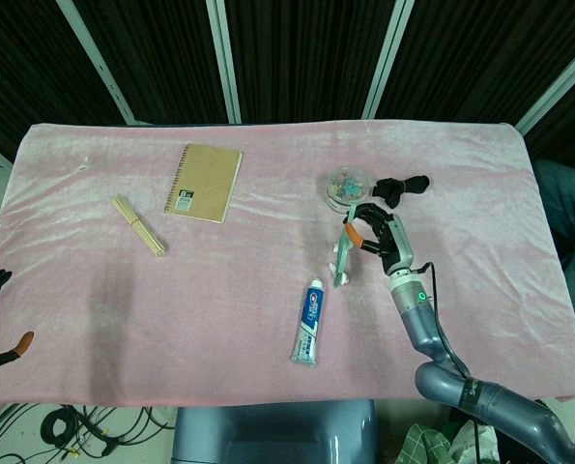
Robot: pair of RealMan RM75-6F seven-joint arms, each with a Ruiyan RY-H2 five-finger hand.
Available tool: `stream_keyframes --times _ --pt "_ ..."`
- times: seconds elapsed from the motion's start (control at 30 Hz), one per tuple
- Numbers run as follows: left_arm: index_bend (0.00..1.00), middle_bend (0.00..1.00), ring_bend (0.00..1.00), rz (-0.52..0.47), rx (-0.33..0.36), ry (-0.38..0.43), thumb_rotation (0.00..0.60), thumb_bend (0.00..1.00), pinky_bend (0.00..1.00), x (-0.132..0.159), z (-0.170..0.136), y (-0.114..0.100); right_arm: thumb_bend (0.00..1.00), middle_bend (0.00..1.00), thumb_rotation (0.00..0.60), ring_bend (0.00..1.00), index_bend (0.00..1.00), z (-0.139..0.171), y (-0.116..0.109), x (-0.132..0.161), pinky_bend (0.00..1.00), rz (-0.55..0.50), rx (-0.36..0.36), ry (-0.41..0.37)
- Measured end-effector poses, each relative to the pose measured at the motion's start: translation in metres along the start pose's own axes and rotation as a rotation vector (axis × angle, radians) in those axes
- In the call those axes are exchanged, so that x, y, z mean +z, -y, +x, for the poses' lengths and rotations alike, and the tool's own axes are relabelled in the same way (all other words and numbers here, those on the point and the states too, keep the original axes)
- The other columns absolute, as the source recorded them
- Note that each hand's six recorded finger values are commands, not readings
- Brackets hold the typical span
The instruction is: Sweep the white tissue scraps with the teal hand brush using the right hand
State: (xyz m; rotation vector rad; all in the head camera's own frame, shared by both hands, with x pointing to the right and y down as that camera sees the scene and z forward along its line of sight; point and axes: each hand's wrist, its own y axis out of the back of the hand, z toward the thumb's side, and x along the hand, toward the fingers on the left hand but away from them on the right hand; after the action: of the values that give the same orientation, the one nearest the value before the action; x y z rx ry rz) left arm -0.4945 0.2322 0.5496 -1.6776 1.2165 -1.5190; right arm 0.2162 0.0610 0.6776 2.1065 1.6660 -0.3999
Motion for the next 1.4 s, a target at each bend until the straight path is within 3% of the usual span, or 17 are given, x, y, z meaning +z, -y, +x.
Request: stream_keyframes --times 0.27,0.37,0.6,0.93,1.03,1.17,1.4 --pt "0.07 0.04 0.00 0.000 0.000 0.000 0.600 0.28 0.20 0.000 0.000 0.000 0.40 0.62 0.600 0.29 0.79 0.005 -0.024 0.017 0.15 0.070 -0.029 -0.060" --pt "0.07 0.04 0.00 0.001 0.000 -0.002 0.600 0.28 0.20 0.000 0.000 0.000 0.40 0.62 0.600 0.29 0.79 0.008 -0.032 0.012 0.15 0.187 -0.035 -0.062" --pt "0.07 0.04 0.00 0.001 -0.001 -0.005 0.600 0.28 0.20 0.000 0.000 0.000 0.40 0.63 0.600 0.30 0.79 0.017 -0.045 -0.007 0.15 0.576 -0.032 -0.067" --pt "0.07 0.04 0.00 0.002 -0.005 -0.006 0.600 0.28 0.21 0.000 -0.001 0.001 0.40 0.65 0.600 0.33 0.79 0.021 -0.030 -0.031 0.15 0.953 -0.008 -0.100" --pt "0.07 0.04 0.00 0.001 -0.005 -0.006 0.600 0.28 0.21 0.000 -0.001 0.001 0.40 0.65 0.600 0.33 0.79 0.018 -0.017 -0.040 0.15 0.972 -0.009 -0.099" --pt "0.07 0.04 0.00 0.001 -0.007 -0.006 0.600 0.28 0.22 0.000 0.000 0.001 0.40 0.65 0.600 0.33 0.80 0.012 -0.009 -0.047 0.15 0.915 -0.030 -0.072" --pt "0.07 0.04 0.00 -0.001 -0.007 -0.004 0.600 0.28 0.22 0.000 0.000 0.001 0.40 0.65 0.600 0.33 0.80 -0.004 0.001 -0.053 0.15 0.696 -0.092 -0.008"
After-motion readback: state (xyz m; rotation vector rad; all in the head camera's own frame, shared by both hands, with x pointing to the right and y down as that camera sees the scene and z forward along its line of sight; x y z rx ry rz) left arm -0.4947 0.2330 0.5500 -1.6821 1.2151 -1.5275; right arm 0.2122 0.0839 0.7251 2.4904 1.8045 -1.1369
